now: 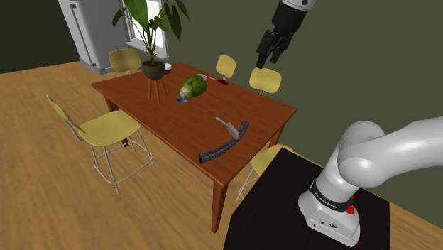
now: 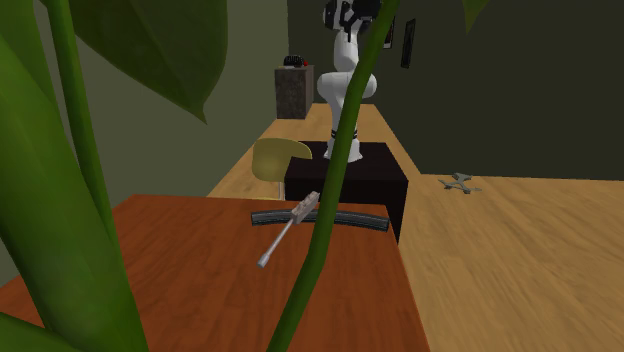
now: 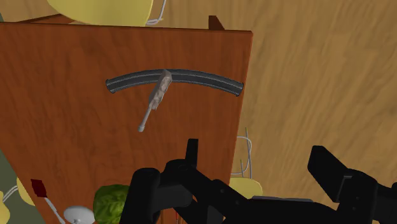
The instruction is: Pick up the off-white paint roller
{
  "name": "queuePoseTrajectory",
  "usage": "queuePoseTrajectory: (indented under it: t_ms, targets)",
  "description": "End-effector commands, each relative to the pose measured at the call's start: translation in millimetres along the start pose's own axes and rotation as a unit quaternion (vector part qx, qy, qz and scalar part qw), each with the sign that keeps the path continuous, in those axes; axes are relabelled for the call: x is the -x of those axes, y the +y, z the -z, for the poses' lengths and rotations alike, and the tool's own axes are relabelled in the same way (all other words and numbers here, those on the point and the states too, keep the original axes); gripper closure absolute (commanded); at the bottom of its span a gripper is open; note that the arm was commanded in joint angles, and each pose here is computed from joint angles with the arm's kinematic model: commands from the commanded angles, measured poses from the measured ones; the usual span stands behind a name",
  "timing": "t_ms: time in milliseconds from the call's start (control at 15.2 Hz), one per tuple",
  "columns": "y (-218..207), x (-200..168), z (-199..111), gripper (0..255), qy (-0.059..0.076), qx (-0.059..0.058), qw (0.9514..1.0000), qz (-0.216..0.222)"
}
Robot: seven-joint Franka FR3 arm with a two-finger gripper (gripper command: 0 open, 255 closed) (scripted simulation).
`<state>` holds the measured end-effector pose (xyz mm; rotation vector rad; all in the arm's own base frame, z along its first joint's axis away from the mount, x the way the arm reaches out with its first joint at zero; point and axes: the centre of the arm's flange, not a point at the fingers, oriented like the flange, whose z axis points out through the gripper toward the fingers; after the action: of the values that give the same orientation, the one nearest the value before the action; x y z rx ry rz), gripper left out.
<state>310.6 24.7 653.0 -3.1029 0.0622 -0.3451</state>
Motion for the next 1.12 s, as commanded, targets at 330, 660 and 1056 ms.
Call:
queuePoseTrajectory:
  t_ms: [330,660,1056]
  targets:
    - [14.0,-34.7,-56.9,0,-0.018,0.010,0.9995,-0.022]
    - [30.5,-66.6,-114.7,0,-0.036,0.020,0.9982,-0.045]
    - [53.7,-101.1,-185.0,0,-0.057,0.032,0.9953,-0.071]
